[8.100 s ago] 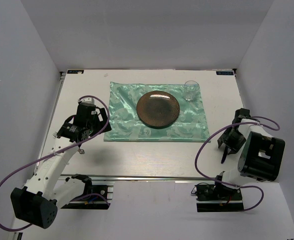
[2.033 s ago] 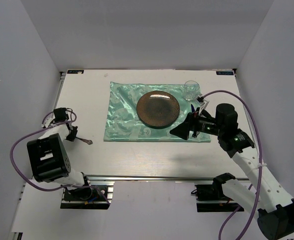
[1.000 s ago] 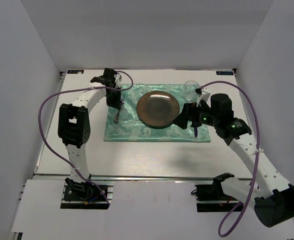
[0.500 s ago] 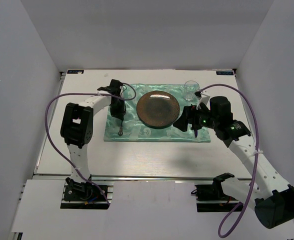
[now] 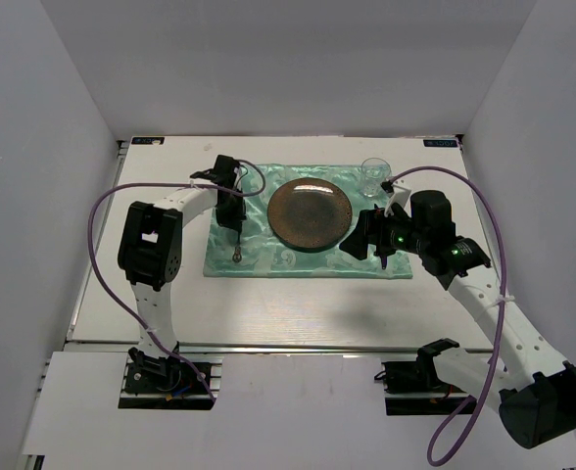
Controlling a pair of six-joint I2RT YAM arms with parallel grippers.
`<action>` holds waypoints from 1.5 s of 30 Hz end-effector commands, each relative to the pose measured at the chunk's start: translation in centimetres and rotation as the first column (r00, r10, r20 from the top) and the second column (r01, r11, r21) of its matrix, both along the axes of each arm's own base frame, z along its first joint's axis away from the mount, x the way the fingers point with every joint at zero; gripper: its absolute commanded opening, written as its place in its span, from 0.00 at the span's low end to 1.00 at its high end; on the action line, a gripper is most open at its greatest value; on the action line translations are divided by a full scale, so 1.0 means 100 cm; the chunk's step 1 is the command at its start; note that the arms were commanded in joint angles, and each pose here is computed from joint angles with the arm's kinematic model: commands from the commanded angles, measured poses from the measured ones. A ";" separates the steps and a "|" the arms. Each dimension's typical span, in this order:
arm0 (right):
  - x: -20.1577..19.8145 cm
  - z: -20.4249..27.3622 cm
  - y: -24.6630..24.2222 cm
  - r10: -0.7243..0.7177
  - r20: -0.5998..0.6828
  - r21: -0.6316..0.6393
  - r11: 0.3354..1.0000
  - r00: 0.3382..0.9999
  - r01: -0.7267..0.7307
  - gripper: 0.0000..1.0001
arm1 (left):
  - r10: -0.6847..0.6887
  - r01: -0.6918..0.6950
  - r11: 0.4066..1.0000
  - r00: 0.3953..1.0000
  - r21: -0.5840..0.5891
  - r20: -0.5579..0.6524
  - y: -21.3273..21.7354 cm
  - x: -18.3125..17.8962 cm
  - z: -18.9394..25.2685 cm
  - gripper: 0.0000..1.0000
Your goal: Set the dinner table for one person
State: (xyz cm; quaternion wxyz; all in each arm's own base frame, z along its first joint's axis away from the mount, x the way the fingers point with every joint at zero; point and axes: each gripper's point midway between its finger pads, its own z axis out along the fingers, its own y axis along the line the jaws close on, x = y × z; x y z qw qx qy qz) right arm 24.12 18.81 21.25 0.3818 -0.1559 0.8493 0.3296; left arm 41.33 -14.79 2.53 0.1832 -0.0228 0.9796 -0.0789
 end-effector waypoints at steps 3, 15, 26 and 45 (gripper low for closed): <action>-0.002 0.012 0.002 0.015 0.043 0.017 1.000 0.999 -0.016 0.89 | -0.053 0.051 0.998 0.998 0.034 0.036 0.005 0.012 0.021 0.00; -0.005 0.013 0.002 0.021 0.042 0.025 0.999 0.999 -0.022 0.89 | -0.063 0.063 0.998 0.998 0.024 -0.005 0.004 0.004 0.015 0.16; -0.007 0.020 0.000 0.012 0.053 0.022 1.000 0.999 -0.014 0.89 | -0.003 0.003 1.000 0.998 0.000 0.067 0.005 0.002 0.048 0.41; -0.050 0.124 -0.145 -0.496 0.281 -0.224 0.798 0.821 0.559 0.89 | 0.415 -0.432 0.892 0.672 -0.131 0.613 0.135 -0.178 0.281 0.98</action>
